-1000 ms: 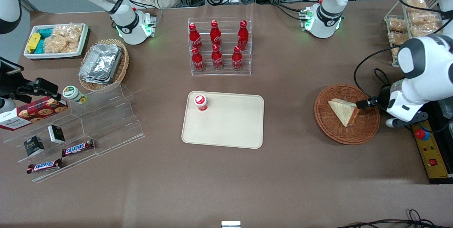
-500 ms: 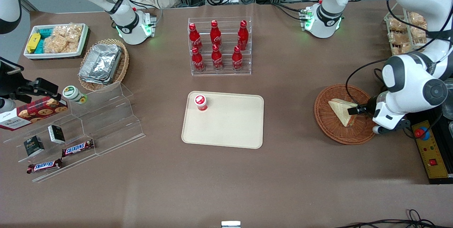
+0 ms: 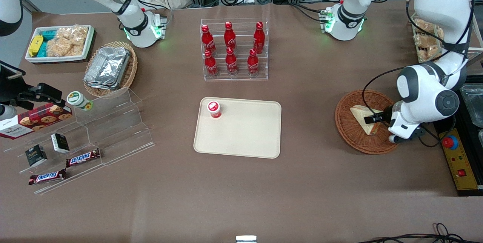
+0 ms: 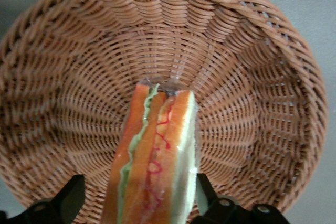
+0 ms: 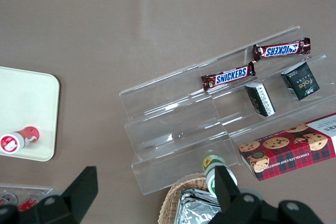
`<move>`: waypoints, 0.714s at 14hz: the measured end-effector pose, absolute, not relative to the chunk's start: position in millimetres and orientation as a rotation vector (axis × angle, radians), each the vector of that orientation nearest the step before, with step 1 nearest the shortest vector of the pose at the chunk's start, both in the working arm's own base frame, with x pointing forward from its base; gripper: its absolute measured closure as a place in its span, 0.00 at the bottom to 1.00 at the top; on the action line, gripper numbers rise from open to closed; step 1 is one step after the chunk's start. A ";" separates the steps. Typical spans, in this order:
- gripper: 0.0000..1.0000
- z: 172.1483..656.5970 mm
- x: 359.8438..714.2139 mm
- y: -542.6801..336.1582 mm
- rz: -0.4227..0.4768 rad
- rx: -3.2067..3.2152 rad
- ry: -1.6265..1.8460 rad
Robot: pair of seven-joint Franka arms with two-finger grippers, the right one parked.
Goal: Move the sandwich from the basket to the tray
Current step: 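Lower the open left gripper around the sandwich and close it, then lift the sandwich up out of the basket with the left gripper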
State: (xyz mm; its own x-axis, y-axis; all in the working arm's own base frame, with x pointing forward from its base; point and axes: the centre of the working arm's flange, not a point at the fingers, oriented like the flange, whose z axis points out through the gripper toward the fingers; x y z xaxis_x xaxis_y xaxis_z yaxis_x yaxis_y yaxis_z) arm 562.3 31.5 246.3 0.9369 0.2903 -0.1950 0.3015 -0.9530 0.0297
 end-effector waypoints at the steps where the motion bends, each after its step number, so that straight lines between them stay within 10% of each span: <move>1: 0.24 246.4 562.5 31.1 -0.290 3.019 0.479; 5: 0.64 263.4 573.7 31.1 -0.228 3.001 0.562; 10: 0.81 370.1 598.8 26.6 -0.112 2.976 0.548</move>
